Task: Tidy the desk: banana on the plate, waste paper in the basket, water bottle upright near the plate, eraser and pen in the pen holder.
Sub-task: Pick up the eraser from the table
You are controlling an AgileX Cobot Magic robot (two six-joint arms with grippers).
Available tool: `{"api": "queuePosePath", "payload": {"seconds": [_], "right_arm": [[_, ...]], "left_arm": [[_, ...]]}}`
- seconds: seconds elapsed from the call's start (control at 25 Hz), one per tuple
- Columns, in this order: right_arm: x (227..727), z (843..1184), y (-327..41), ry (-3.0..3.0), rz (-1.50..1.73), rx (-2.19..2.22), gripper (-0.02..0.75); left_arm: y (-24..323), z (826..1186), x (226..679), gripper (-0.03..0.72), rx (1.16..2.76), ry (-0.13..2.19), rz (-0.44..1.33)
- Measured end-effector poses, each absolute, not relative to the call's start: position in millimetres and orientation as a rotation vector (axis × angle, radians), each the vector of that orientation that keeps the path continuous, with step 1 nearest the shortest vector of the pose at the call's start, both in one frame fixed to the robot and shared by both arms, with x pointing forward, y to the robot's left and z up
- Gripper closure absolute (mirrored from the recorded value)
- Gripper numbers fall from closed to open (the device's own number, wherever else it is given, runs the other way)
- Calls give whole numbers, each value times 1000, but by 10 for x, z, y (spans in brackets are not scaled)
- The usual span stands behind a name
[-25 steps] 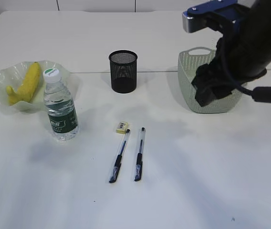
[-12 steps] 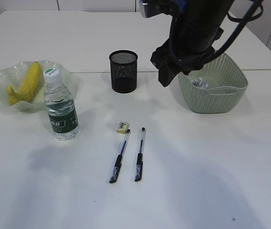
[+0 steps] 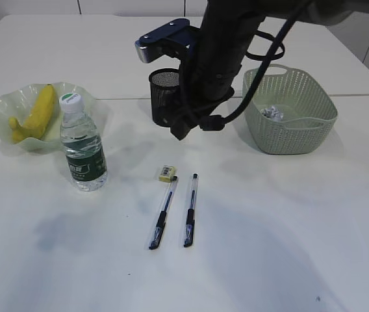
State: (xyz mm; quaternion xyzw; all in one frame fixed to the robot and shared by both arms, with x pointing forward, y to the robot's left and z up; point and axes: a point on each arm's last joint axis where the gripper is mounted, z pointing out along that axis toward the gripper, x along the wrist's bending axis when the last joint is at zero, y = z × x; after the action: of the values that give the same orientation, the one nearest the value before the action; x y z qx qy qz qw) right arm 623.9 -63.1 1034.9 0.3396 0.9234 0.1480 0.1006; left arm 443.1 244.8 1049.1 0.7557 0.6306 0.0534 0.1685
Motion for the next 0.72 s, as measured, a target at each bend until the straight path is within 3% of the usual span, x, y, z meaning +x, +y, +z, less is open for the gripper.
{"api": "queuePosePath", "payload": {"seconds": [0.48, 0.72], "right_arm": [[6519, 9838, -308, 2792, 541, 1058, 281], [6557, 9652, -280, 2823, 517, 1023, 281]], "left_arm": [[2455, 10484, 4391, 161, 2192, 1791, 115], [2684, 10496, 4468, 161, 2041, 1909, 143]]}}
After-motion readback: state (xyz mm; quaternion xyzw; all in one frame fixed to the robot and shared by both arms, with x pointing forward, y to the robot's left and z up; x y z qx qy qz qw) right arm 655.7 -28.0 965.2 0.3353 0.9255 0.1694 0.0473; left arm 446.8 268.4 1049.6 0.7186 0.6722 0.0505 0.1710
